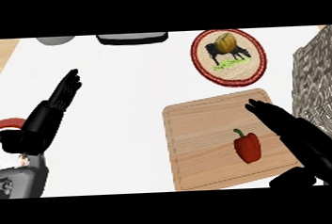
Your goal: Pick the bell pepper from the cutting board and place it in the basket
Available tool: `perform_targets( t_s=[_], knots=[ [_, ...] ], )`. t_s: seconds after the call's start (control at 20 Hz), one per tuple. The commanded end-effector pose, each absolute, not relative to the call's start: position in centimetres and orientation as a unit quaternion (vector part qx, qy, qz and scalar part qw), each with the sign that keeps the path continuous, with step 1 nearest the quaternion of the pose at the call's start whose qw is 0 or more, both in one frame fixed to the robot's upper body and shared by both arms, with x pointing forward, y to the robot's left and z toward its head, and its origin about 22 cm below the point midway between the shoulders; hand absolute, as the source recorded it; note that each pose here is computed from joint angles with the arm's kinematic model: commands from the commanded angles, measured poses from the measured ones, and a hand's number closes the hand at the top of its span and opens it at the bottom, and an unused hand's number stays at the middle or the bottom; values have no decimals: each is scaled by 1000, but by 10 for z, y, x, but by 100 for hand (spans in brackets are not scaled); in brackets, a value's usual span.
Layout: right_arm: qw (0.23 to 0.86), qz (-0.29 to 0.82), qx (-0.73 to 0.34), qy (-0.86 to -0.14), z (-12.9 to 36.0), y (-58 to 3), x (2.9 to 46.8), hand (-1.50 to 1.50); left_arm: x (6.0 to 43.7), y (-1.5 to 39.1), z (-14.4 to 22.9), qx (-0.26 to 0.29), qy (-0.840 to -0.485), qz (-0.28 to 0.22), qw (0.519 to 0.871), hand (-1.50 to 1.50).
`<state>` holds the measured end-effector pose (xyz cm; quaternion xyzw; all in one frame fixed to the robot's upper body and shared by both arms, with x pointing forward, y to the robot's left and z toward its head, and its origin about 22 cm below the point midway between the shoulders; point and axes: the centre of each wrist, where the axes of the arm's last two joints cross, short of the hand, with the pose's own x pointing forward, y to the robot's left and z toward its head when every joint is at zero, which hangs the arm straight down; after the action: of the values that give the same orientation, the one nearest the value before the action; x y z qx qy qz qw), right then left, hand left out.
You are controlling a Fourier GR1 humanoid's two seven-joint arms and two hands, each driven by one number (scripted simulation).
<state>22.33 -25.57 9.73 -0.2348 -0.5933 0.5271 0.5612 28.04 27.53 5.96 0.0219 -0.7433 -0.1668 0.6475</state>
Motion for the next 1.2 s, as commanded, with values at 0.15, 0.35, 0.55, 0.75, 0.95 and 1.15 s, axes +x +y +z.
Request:
perform_targets(
  t_s=[0.15, 0.35, 0.55, 0.75, 0.95, 1.15],
  knots=[
    [559, 544, -257, -571, 95, -236, 206, -150, 275, 259, 65, 21, -747, -165, 644, 0],
    [554, 557, -255, -563, 85, -232, 220, -150, 294, 271, 53, 19, -741, -175, 648, 0],
    [558, 547, -262, -566, 66, -218, 214, -150, 294, 255, 58, 22, -742, -167, 649, 0],
    [562, 559, -269, -547, 48, -233, 220, -150, 272, 280, 59, 15, -742, -162, 651, 0],
    [568, 567, -278, -527, 54, -218, 251, -150, 282, 269, 56, 17, -741, -162, 651, 0],
    [575, 573, -277, -514, 28, -242, 243, -150, 281, 265, 62, 19, -745, -170, 645, 0]
  ],
)
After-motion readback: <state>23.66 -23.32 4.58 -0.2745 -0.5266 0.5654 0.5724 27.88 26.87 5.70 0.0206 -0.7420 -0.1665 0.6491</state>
